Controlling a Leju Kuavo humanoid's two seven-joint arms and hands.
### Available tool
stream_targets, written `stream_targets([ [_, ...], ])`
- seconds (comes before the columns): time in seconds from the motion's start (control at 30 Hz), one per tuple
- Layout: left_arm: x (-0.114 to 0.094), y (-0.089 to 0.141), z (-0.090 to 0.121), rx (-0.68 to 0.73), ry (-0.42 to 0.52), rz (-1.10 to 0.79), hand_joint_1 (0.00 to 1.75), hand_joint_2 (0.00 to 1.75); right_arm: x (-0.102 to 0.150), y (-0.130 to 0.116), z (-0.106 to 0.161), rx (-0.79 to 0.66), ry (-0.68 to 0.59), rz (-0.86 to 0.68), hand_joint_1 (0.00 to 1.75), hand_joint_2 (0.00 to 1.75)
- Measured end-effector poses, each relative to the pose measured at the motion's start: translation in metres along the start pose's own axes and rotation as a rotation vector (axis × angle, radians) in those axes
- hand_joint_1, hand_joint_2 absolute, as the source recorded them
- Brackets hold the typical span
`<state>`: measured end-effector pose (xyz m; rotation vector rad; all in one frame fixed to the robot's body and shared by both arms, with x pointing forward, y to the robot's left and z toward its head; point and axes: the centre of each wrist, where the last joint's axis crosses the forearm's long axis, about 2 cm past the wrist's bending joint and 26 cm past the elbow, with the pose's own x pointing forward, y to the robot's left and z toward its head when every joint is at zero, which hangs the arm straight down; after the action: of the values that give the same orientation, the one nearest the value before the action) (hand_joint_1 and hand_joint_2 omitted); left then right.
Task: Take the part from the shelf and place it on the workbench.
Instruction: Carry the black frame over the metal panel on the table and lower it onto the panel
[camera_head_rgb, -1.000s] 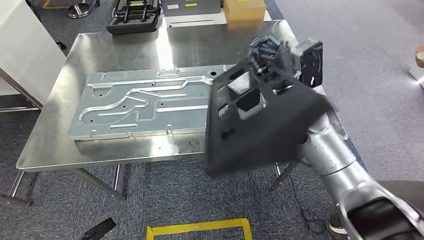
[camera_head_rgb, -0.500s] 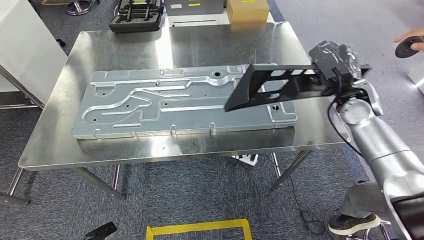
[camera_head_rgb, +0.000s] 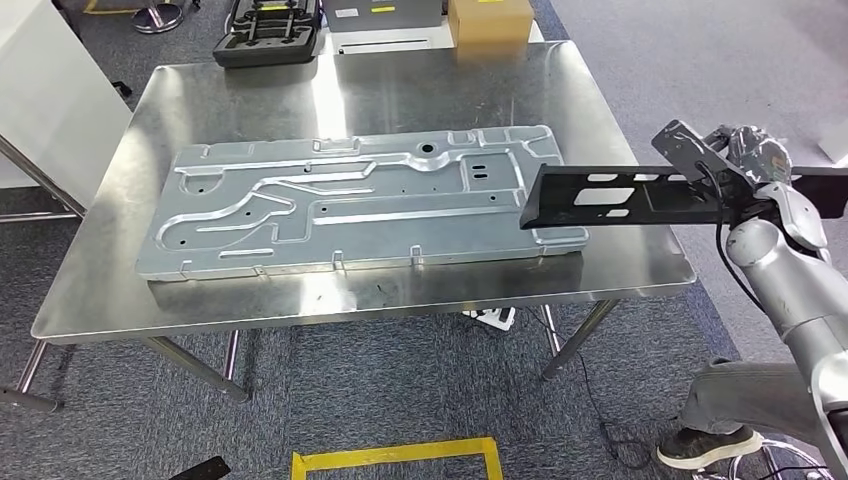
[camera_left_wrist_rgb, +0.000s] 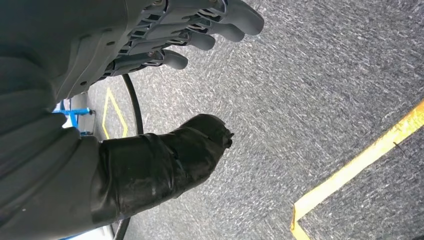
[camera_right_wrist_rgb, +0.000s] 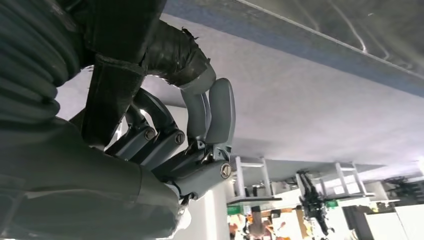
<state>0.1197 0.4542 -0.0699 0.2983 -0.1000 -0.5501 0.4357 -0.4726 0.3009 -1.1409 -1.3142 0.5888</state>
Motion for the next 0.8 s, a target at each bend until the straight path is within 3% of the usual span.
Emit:
stream_targets([
  [0.2, -0.003, -0.001, 0.0, 0.012, -0.008, -0.014, 0.0, 1.75, -0.014, 0.002, 0.003, -0.054, 0.014, 0.071, 1.71, 1.75],
  [0.43, -0.006, -0.004, -0.001, 0.023, -0.025, -0.039, 0.0, 1.75, -0.001, 0.006, 0.009, -0.221, -0.224, 0.367, 1.71, 1.75],
  [0.8, -0.009, -0.004, -0.001, 0.025, -0.023, -0.047, 0.0, 1.75, 0.023, 0.006, 0.016, -0.258, -0.31, 0.362, 1.71, 1.75],
])
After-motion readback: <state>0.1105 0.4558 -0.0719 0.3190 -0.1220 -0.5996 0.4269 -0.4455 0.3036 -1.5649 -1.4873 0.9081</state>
